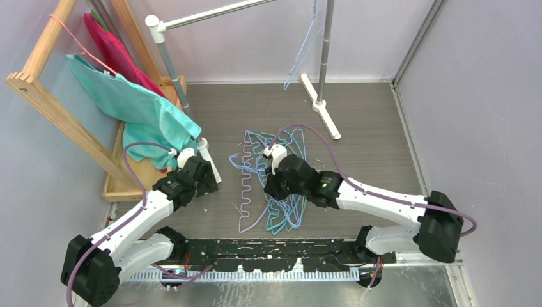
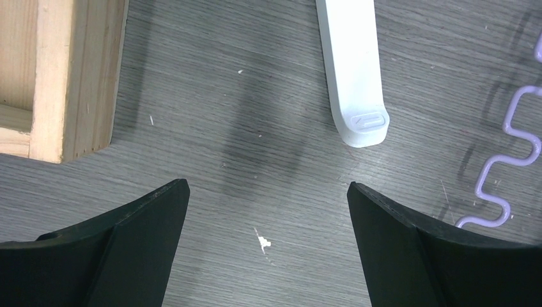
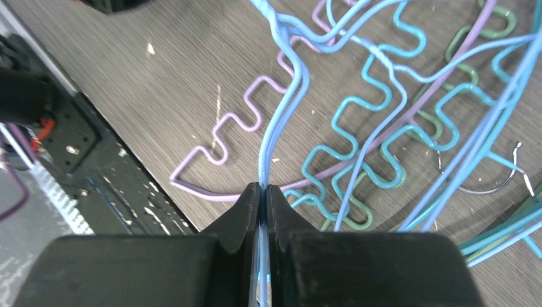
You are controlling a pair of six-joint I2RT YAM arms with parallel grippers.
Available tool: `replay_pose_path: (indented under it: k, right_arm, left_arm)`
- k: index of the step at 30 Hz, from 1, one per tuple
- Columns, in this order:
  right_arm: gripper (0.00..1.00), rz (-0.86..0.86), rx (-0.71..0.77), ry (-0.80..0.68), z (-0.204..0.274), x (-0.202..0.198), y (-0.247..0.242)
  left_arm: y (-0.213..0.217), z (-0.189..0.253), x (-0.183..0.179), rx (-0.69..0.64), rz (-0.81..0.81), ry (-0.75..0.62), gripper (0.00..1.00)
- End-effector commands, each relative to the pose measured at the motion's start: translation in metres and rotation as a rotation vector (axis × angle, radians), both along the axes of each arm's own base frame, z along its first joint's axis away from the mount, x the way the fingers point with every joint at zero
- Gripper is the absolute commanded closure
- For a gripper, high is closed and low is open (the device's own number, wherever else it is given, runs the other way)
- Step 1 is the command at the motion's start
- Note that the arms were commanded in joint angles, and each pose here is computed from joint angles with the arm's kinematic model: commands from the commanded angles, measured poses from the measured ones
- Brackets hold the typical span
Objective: Organize the hangers
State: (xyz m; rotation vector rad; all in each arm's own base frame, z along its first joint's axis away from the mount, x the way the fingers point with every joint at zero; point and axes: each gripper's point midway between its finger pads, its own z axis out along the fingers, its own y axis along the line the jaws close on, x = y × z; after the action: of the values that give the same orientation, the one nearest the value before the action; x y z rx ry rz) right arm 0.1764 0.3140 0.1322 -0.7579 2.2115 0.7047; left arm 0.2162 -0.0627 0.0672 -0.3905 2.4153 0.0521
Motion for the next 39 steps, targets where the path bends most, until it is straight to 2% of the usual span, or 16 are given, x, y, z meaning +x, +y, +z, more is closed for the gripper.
replay_pose_path:
  k: [1, 6, 9, 13, 18, 29, 34, 39]
  right_arm:
    - [0.89, -0.035, 0.215, -0.094, 0.061, 0.008, 0.013]
    - [0.84, 0.011, 0.395, -0.13, 0.094, -0.003, 0.019]
    - [0.75, 0.019, 0.471, -0.127, 0.103, -0.009, 0.018]
    - [0.61, -0.059, 0.368, -0.1, 0.074, 0.001, 0.01]
    - [0.5, -0.118, 0.246, -0.089, 0.045, 0.012, 0.003]
    - [0.48, -0.012, 0.061, 0.021, -0.024, 0.01, 0.029]
    - [0.48, 0.042, 0.028, 0.074, -0.048, 0.001, 0.038]
    - [0.48, 0.072, 0.046, 0.089, -0.05, -0.005, 0.044]
  left_arm:
    - [0.0, 0.006, 0.002, -0.019, 0.021, -0.036, 0.02]
    - [0.002, 0.006, 0.001, -0.015, 0.023, -0.034, 0.02]
    - [0.003, 0.005, 0.0, -0.01, 0.025, -0.033, 0.02]
    - [0.0, 0.004, 0.001, -0.021, 0.022, -0.034, 0.02]
    - [0.0, 0.004, 0.002, -0.018, 0.022, -0.032, 0.02]
    - [0.001, 0.003, 0.0, -0.017, 0.021, -0.03, 0.02]
    - [0.003, 0.001, -0.001, -0.014, 0.024, -0.033, 0.02]
    - [0.002, -0.001, -0.001, -0.013, 0.023, -0.026, 0.02]
